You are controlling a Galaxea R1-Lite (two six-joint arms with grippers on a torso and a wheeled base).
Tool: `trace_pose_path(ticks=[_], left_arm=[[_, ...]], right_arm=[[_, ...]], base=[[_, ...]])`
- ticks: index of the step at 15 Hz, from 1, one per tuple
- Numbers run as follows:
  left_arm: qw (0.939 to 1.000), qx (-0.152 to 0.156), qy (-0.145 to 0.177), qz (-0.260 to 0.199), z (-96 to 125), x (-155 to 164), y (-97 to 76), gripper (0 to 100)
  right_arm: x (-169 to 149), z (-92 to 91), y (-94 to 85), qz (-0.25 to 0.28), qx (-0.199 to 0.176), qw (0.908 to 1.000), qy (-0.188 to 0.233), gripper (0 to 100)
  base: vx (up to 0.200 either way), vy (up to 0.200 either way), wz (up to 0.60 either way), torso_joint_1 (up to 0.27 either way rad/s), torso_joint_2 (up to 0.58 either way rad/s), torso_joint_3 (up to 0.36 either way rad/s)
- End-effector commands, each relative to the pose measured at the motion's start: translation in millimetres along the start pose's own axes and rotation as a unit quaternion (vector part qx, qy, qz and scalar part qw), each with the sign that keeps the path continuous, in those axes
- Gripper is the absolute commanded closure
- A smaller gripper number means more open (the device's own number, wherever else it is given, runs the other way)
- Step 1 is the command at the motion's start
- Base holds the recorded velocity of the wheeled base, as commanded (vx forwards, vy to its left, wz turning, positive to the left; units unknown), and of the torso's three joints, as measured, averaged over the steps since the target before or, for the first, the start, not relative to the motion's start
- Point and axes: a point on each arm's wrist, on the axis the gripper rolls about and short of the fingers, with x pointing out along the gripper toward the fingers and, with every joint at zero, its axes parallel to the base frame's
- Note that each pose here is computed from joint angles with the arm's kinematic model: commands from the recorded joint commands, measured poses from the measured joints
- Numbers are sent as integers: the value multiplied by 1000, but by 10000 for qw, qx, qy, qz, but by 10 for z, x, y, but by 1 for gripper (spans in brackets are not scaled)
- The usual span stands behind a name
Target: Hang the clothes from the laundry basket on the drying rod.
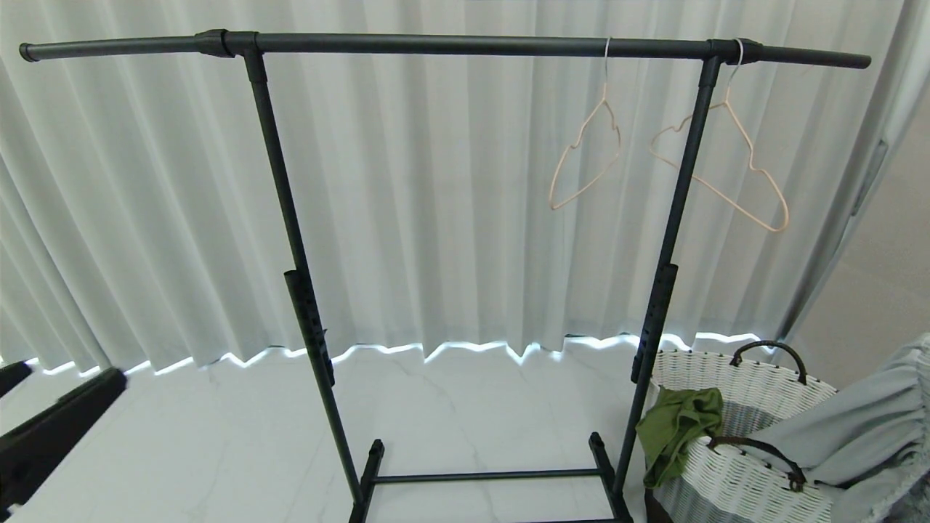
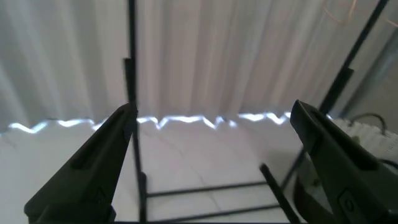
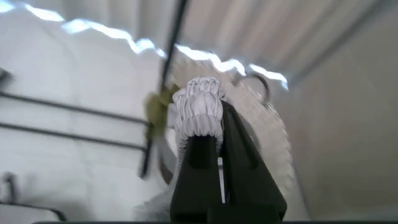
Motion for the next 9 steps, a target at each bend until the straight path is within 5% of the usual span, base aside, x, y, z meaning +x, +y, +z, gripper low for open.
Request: trace_pose_path(ticks=[1,4,6,7,9], left_arm=[[9833,-175,1431,-1115,-30,880,-376,0],[9534,152,1992,-2260,-211,970,-822,0],[9256,334,2631,-2701,-465,1123,-1121,0],[9211,194,2801,-2698,-555,1248,-1243,0],[9167,-585,2864,-2725,-599,1507,-1589,0]], right_arm=[[-21,129,-10,169,122,9995,-226,100],[-43,152,10,513,406,9972,-362,100],[-77,222,36,970,583,9920,-557,100],[-89,252,58,1219,615,9886,-629,100],[-106,289,96,1564,641,9830,-718,100]], base=[[0,0,0,0,0,0],[0,0,0,0,0,0],[0,0,0,0,0,0],[0,0,0,0,0,0],[0,0,0,0,0,0]])
